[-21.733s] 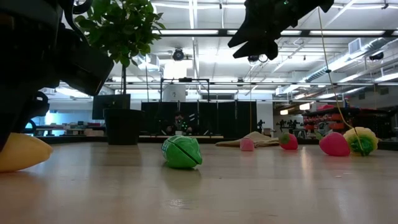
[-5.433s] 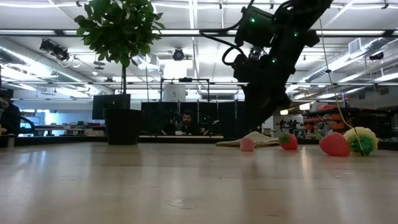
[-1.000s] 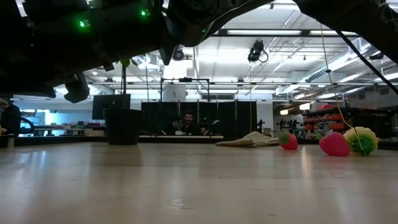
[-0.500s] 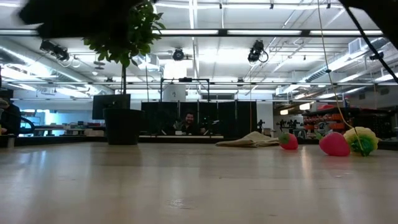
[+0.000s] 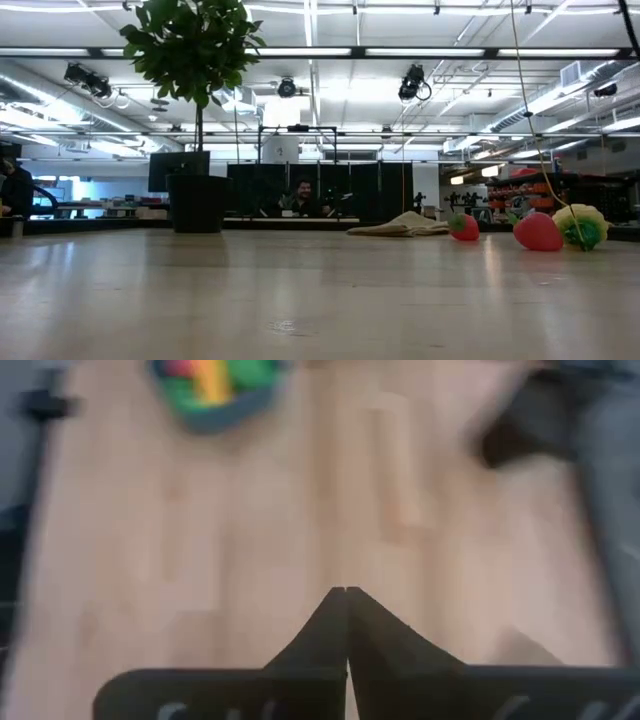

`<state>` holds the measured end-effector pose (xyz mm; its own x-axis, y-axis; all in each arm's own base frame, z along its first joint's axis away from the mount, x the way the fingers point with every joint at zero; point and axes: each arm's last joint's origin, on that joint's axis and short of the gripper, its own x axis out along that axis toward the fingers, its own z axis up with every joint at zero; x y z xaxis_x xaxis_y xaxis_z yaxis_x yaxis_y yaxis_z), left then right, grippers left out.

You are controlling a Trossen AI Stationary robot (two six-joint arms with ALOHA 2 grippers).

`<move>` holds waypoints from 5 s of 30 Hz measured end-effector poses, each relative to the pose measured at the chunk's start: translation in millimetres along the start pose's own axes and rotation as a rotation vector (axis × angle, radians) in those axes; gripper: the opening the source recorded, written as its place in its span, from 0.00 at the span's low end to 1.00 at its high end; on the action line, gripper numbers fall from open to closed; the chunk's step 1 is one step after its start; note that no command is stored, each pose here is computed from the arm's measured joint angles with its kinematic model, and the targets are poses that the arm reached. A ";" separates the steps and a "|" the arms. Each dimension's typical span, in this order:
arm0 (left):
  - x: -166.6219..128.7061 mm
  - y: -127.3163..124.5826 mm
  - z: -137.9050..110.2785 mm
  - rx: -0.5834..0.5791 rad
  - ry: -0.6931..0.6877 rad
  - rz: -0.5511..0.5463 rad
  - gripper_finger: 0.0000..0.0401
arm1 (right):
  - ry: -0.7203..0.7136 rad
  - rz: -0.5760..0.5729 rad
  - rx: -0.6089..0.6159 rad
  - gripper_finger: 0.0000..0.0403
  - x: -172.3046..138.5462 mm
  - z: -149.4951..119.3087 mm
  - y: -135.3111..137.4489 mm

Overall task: Pick and placing Produce into tupperware
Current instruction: Move the blue bin to the middle of the table, then put the yellow pineapple into the blue bin

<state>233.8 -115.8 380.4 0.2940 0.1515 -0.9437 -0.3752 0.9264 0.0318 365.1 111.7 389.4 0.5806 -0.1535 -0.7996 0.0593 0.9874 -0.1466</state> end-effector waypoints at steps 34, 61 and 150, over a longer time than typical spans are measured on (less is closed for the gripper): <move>126.7 -52.3 -159.9 -0.409 0.162 0.109 0.01 | -0.131 -0.306 0.102 0.01 -69.0 -26.4 0.7; 147.4 -56.6 -217.1 -0.633 0.348 0.059 0.01 | -0.134 -0.309 0.106 0.02 -69.1 -26.2 0.6; -30.5 72.8 124.4 0.164 -0.727 -0.080 0.26 | 0.654 -0.382 0.047 0.26 50.3 -155.7 23.6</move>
<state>306.9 -10.0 452.4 0.8432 0.2184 -0.4913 -0.2090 0.9751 0.0748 269.2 121.3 255.1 -0.0859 -0.4615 -0.8830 0.2027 0.8596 -0.4690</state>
